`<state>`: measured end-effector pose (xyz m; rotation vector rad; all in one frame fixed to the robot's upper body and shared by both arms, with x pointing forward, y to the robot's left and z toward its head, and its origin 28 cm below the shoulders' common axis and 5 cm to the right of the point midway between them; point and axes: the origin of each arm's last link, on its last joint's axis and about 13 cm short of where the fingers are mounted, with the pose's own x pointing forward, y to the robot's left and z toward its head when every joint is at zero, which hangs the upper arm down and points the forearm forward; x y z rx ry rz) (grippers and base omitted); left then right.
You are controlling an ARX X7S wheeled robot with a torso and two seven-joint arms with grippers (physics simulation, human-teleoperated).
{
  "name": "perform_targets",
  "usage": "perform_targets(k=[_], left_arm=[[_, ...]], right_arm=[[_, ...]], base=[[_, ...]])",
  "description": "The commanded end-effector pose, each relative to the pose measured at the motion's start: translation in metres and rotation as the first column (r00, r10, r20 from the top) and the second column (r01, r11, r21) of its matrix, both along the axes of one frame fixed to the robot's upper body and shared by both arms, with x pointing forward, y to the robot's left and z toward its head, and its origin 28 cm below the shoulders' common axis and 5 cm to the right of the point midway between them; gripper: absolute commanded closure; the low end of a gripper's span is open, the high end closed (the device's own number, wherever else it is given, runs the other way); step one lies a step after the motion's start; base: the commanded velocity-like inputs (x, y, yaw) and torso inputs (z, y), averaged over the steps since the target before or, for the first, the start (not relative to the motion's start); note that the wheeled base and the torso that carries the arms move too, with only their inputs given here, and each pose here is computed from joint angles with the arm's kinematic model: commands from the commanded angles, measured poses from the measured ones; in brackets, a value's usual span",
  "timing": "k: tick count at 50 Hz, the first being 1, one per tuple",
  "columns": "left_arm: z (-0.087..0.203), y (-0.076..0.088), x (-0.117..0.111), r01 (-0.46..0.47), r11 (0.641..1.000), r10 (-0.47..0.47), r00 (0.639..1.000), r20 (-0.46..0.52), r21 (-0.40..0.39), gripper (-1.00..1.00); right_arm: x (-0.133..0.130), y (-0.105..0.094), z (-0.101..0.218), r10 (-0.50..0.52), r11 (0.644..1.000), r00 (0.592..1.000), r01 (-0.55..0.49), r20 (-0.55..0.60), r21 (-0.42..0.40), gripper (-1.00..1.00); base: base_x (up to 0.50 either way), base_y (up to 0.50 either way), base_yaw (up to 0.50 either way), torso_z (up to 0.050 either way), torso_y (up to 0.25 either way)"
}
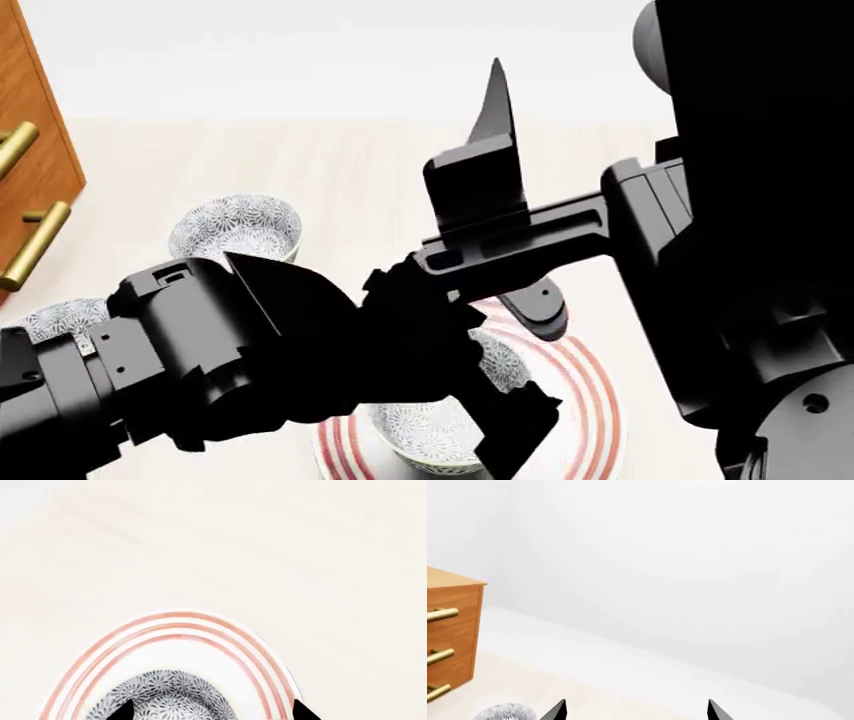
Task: Put the bowl at the front on the plate.
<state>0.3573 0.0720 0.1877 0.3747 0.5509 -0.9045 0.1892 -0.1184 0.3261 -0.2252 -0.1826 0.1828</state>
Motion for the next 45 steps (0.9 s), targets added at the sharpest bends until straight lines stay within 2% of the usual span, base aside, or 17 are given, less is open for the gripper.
perform_targets(k=[1, 6, 18, 24, 25, 34, 37, 45], left_arm=[[0.013, 0.011, 0.015, -0.133, 0.988, 0.134, 0.991, 0.004, -0.074, -1.00], [0.018, 0.016, 0.023, -0.264, 0.958, 0.271, 0.961, 0.057, -0.109, -1.00], [0.025, 0.021, 0.031, -0.341, 0.926, 0.357, 0.930, 0.086, -0.160, -1.00], [0.027, 0.027, 0.036, -0.393, 0.900, 0.414, 0.906, 0.088, -0.187, -1.00], [0.029, 0.029, 0.038, -0.418, 0.883, 0.438, 0.897, 0.054, -0.215, -1.00], [0.026, 0.038, 0.043, -0.442, 0.874, 0.465, 0.882, 0.082, -0.204, -1.00], [0.027, 0.040, 0.045, -0.445, 0.866, 0.468, 0.882, 0.054, -0.230, -1.00], [0.028, 0.046, 0.049, -0.446, 0.861, 0.474, 0.877, 0.071, -0.244, -1.00]], right_arm=[[0.000, 0.002, 0.001, 0.012, 1.000, 1.000, -0.012, 0.008, -0.005, -1.00], [-0.001, 0.002, 0.000, 0.019, 1.000, 1.000, -0.019, 0.013, 0.000, -1.00], [-0.005, 0.003, 0.001, 0.020, 1.000, 1.000, -0.020, 0.021, -0.003, -1.00], [-0.006, 0.003, 0.002, 0.023, 1.000, 0.999, -0.023, 0.028, -0.005, -1.00], [-0.006, 0.002, 0.002, 0.025, 1.000, 0.999, -0.025, 0.031, -0.005, -1.00], [-0.004, 0.001, 0.005, 0.015, 1.000, 0.999, -0.015, 0.052, -0.005, -1.00], [-0.004, 0.001, 0.006, 0.015, 1.000, 0.998, -0.015, 0.058, -0.006, -1.00], [-0.004, -0.001, 0.004, 0.007, 1.000, 0.998, -0.007, 0.067, 0.003, -1.00]], base=[[0.00, 0.00, 0.00, 0.000, 0.000], [0.00, 0.00, 0.00, 0.000, 0.000], [0.00, 0.00, 0.00, 0.000, 0.000], [0.00, 0.00, 0.00, 0.000, 0.000], [0.00, 0.00, 0.00, 0.000, 0.000], [0.00, 0.00, 0.00, 0.000, 0.000], [0.00, 0.00, 0.00, 0.000, 0.000], [0.00, 0.00, 0.00, 0.000, 0.000]])
